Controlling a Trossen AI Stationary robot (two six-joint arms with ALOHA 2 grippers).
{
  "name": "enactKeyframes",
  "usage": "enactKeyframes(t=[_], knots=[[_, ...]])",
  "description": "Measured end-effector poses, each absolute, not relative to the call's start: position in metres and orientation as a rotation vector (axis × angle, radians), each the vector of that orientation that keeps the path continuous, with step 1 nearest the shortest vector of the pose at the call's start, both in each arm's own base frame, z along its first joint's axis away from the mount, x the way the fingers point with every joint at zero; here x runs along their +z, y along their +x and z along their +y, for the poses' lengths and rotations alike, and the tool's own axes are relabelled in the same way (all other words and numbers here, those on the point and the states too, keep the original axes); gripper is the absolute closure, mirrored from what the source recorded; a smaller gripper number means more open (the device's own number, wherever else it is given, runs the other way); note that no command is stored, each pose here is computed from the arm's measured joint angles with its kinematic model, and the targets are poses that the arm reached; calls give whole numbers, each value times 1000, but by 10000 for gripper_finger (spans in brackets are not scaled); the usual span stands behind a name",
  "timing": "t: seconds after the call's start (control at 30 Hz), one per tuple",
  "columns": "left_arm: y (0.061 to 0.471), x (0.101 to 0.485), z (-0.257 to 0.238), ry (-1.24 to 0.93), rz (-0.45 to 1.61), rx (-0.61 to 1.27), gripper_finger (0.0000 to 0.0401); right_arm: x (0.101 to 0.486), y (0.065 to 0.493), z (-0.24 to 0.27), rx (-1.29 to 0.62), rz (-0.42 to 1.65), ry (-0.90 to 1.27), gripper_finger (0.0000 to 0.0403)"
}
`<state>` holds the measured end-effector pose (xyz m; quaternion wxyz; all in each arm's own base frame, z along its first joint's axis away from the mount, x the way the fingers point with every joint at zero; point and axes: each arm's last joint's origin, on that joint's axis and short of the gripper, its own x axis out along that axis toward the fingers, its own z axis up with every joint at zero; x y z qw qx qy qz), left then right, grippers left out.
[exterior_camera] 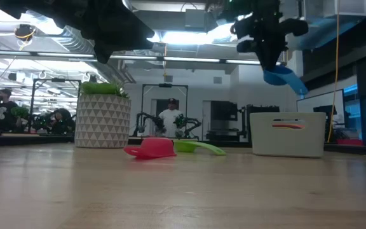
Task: Nest measuring cups in basket
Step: Stack the blue measuring cup on top of the orange measuring cup in the gray bin
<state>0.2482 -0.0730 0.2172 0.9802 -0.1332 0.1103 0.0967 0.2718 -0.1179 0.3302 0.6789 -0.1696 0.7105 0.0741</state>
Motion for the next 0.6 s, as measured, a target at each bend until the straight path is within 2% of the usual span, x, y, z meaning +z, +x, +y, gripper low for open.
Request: enactKeyframes(t=[0.6], knots=[[248,217,-73,-269,226,187,296,267,308,-138,297,1742,-246,356]])
